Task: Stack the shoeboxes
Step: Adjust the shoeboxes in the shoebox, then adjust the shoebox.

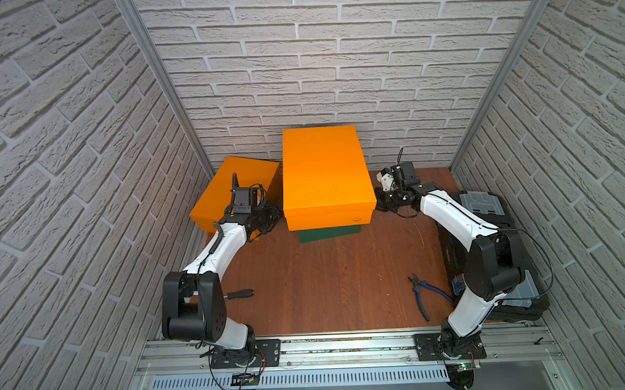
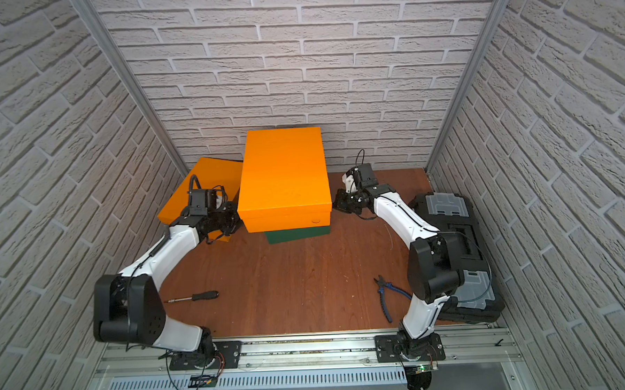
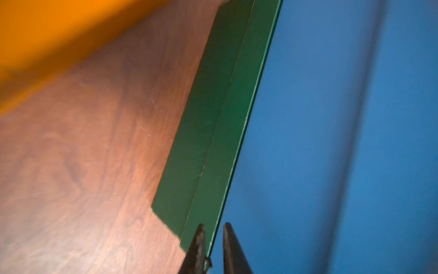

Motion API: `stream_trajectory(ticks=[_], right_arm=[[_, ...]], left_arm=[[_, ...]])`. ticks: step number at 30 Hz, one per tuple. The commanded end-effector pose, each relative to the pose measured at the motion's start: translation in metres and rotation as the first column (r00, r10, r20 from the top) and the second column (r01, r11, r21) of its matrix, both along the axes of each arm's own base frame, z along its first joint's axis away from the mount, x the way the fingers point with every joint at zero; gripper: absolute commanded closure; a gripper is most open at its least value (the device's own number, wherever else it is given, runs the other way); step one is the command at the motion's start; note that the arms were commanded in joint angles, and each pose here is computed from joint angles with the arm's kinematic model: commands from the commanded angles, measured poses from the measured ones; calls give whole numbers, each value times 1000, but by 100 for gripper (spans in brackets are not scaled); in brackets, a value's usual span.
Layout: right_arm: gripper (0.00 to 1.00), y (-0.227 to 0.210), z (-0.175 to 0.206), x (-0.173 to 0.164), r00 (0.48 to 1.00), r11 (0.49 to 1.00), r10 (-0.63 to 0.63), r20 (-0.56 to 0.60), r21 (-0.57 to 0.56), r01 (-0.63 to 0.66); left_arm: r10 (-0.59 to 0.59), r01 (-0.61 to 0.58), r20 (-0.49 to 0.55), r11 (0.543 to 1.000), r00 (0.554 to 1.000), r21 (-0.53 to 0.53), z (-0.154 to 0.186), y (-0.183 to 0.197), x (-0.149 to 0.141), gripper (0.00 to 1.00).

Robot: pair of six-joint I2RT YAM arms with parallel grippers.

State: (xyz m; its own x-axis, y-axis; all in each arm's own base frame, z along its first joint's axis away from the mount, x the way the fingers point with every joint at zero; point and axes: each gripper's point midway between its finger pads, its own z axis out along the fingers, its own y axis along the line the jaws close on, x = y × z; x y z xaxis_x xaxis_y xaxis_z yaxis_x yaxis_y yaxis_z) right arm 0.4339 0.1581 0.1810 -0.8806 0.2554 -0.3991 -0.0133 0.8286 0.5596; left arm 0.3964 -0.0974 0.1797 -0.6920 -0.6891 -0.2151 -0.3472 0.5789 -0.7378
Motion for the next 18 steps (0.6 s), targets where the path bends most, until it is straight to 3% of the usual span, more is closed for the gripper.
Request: stream_trajectory(ticks=[1, 8, 18], right_arm=[[93, -22, 29, -6, 997, 999, -29, 76, -34, 32], [91, -22, 100, -12, 976, 999, -8, 219, -44, 19], [91, 38, 152, -13, 943, 990, 114, 314, 44, -134]], left_arm=[[22, -25, 64, 999, 998, 35, 32, 18, -12, 83], [-13, 1, 227, 999, 974, 54, 111, 5, -25, 82], [-107, 105, 309, 994, 945, 22, 148, -41, -13, 81]])
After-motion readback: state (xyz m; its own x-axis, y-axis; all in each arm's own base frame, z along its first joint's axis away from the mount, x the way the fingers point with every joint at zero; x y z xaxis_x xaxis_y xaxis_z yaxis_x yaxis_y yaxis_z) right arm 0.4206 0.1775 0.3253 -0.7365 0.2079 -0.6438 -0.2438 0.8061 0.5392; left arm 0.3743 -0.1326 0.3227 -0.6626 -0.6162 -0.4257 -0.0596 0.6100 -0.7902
